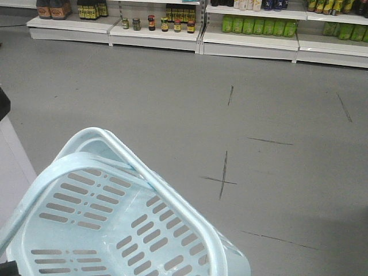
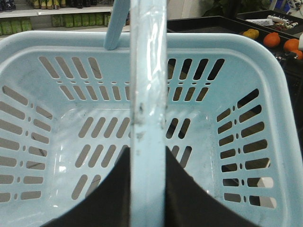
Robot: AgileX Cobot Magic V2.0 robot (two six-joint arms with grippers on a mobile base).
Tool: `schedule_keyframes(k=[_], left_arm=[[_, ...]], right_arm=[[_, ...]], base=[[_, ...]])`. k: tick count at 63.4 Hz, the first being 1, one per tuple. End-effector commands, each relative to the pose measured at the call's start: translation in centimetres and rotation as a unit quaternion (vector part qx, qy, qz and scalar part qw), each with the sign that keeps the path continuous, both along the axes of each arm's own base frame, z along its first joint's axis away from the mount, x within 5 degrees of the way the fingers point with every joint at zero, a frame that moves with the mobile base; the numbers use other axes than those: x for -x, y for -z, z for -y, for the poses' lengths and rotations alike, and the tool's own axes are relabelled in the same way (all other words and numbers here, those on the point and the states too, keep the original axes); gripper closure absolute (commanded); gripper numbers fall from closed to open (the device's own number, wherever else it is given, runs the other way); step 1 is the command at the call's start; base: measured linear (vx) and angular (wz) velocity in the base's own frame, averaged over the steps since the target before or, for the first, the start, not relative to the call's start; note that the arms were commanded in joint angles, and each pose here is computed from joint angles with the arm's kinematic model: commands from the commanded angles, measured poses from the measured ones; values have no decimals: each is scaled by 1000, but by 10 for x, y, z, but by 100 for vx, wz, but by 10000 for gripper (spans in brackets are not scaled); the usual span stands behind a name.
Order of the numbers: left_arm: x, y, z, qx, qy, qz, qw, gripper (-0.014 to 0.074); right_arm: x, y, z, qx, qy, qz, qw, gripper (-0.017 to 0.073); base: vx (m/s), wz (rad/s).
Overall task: Pick three apples into basket with both arms
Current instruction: 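Drive the base away from the table carrying the basket in the left gripper, then turn the base toward the table with apples and oranges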
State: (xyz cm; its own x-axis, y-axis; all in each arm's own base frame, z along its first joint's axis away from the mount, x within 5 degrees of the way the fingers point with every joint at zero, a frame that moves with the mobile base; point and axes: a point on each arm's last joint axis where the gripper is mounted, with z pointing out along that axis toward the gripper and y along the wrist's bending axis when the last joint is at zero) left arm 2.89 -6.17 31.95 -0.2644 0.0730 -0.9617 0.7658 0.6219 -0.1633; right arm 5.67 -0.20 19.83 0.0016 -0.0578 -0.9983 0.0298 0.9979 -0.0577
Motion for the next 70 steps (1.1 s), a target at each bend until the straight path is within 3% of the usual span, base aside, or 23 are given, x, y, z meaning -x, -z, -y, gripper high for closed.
schedule_keyframes(k=[1, 70], left_arm=[[-2, -15, -1, 50, -17, 15, 999, 601], [-2, -15, -1, 50, -17, 15, 999, 601]], right_arm=[[1, -3, -1, 12, -2, 38, 999, 564], [1, -3, -1, 12, -2, 38, 999, 564]], base=[[20, 1], [28, -9]])
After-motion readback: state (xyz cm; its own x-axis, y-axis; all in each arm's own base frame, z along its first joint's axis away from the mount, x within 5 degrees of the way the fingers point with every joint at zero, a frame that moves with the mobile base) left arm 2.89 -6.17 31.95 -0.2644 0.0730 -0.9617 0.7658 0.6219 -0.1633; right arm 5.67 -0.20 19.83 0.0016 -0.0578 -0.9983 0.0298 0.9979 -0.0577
